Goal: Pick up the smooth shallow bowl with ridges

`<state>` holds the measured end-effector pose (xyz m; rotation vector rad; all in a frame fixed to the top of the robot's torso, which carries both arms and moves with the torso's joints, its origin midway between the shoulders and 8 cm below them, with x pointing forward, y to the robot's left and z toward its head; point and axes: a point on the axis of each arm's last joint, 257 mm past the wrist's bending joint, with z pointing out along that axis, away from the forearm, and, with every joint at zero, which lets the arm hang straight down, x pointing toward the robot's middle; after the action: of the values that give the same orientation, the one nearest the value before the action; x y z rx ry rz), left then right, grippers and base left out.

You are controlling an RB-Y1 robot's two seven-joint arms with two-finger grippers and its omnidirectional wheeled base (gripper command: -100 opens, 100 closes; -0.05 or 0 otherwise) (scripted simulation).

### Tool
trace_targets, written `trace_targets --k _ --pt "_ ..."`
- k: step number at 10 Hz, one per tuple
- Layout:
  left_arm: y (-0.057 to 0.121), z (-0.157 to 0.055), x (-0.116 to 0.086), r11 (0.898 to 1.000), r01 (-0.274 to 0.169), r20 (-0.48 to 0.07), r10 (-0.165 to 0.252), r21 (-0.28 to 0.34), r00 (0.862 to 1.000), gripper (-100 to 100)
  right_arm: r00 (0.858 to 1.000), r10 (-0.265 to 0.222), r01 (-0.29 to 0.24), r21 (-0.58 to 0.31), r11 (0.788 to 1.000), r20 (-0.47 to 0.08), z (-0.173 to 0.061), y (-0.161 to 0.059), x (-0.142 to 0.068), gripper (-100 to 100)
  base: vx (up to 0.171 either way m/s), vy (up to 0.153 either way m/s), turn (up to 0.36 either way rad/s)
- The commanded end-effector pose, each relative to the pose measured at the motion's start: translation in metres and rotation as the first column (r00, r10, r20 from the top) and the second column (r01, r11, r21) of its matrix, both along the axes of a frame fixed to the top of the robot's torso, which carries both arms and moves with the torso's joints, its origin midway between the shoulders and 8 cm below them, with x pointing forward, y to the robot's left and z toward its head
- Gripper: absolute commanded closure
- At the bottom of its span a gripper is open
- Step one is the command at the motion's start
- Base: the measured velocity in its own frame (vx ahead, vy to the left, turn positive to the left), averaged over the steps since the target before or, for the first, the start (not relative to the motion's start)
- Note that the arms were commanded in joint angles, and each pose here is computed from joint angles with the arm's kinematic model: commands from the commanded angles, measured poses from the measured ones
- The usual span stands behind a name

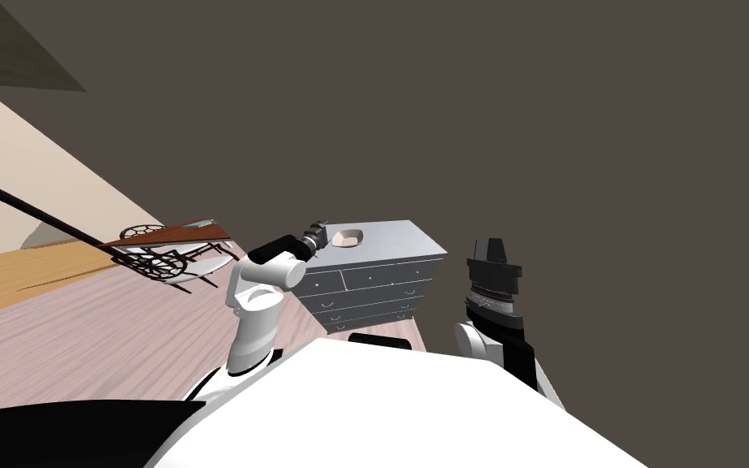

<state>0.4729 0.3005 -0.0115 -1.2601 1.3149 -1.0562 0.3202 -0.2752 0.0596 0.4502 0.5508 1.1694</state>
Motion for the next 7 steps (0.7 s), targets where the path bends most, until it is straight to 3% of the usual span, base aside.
trace_targets --k 1,7 --pt "0.005 -0.002 0.0 1.0 -0.011 -0.029 0.011 -0.009 1.0 -100 1.0 0.0 0.0 0.0 1.0 0.0 0.0 0.0 0.0 0 0.0 -0.016 -0.072" --pt "0.018 -0.021 -0.005 0.998 -0.055 -0.144 0.05 -0.028 0.988 -100 1.0 0.0 0.0 0.0 1.0 0.0 0.0 0.0 0.0 0 0.002 -0.02 -0.05"
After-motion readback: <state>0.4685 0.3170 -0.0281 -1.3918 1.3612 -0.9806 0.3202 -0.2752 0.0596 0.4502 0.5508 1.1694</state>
